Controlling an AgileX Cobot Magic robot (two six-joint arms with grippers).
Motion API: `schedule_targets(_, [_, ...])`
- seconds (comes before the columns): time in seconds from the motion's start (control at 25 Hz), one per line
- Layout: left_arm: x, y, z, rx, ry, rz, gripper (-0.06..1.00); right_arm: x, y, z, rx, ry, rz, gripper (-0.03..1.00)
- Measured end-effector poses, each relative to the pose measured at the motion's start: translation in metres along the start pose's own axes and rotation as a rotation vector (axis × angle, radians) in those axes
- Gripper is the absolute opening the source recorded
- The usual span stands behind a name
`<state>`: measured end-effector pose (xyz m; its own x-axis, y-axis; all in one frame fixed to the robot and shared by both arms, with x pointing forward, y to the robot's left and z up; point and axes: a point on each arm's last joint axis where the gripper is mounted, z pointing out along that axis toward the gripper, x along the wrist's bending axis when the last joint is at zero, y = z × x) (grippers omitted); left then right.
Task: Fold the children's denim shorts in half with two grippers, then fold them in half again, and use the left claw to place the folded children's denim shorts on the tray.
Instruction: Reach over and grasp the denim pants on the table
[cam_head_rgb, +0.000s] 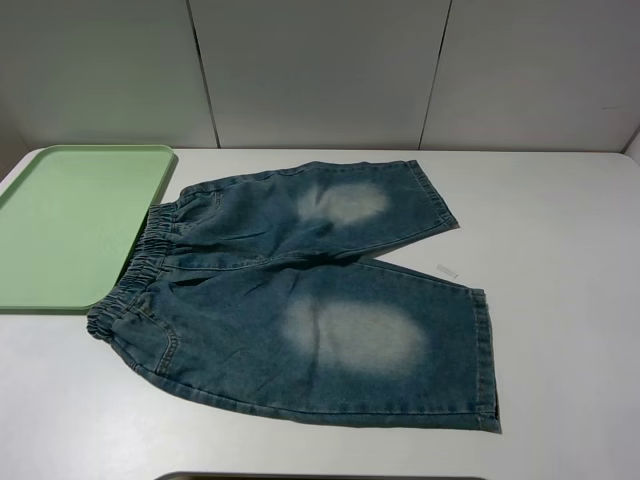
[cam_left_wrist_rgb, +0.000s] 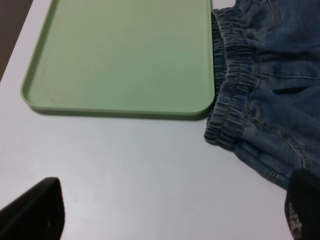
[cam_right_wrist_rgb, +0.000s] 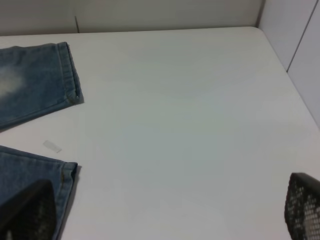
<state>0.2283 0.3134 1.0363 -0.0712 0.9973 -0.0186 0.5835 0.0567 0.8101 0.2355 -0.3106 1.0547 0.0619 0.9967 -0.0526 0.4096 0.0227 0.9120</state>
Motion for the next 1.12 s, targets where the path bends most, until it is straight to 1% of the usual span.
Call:
schedule_targets(1.04, [0.0000,0.0000,0.0000,0.000,0.000,0.000,0.87,0.0000,0.0000,0.0000,0.000,0.000,0.000,0.69])
schedule_targets(1.12, [0.0001,0.0001,0.0002,0.000,-0.012,0.008,0.87,0.0000,0.0000,0.0000,0.000,0.000,0.000,0.69])
